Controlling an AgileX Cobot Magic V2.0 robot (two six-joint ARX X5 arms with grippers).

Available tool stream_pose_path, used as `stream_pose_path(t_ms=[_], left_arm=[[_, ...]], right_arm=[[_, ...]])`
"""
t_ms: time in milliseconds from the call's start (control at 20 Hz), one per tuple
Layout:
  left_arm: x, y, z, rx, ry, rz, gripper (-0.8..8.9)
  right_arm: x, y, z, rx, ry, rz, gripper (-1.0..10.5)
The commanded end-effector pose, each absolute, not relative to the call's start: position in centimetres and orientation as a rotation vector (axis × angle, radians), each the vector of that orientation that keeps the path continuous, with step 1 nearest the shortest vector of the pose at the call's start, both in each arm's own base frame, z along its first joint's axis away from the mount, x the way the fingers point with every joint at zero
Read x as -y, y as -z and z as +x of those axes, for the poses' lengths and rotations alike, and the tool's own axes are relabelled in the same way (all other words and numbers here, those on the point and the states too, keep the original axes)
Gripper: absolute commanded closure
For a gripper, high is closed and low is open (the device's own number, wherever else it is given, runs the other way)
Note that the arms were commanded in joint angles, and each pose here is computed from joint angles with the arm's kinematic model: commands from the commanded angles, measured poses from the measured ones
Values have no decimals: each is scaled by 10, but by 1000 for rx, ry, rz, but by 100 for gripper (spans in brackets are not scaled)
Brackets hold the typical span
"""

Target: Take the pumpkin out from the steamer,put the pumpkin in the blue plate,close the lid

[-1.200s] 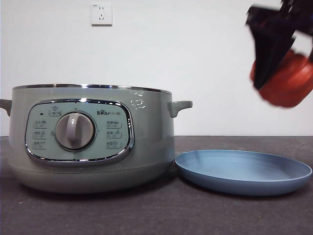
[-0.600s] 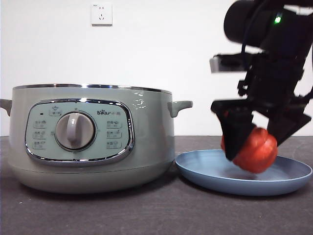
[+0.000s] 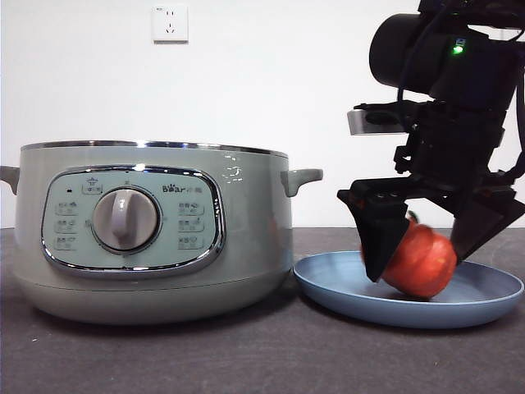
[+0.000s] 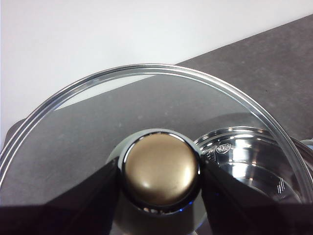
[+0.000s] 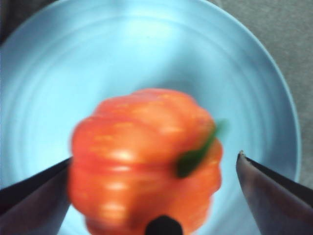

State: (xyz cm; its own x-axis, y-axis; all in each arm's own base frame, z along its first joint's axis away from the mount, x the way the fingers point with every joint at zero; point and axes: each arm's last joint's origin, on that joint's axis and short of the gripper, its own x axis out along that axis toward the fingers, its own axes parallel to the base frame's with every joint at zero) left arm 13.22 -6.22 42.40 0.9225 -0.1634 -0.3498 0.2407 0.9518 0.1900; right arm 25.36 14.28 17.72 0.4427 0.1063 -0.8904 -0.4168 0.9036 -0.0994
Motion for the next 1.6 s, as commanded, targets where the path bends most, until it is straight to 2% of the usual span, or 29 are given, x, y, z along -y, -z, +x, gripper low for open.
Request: stream_pose_path(t_ms=[50,250,450,800,1050,1250,1600], left_arm=[[60,-435,129,-260,204,216,822],[60,-435,129,-256,204,214,822],[65,-432,137,-278,218,221,822],[93,-414,175,-372,446,203,822],[114,-391,207,-490,542,195,822],[133,-366,229,-594,604,210,822],[155,-335,252,-702,622,245,822]], right_arm=[[-143,-180,250,-1056,-338,-319,345],[-140,-208,239,-977,-395,-266,348],[-129,-252,217,-849,-455,-184,348],[-103,-311,175,-584,-465,-91,349],[-94,-326,160,-502,-466,-65,349],[-91,-327,160,-483,-373,-85,350],[-91,-327,160,-479,-372,-85,350]])
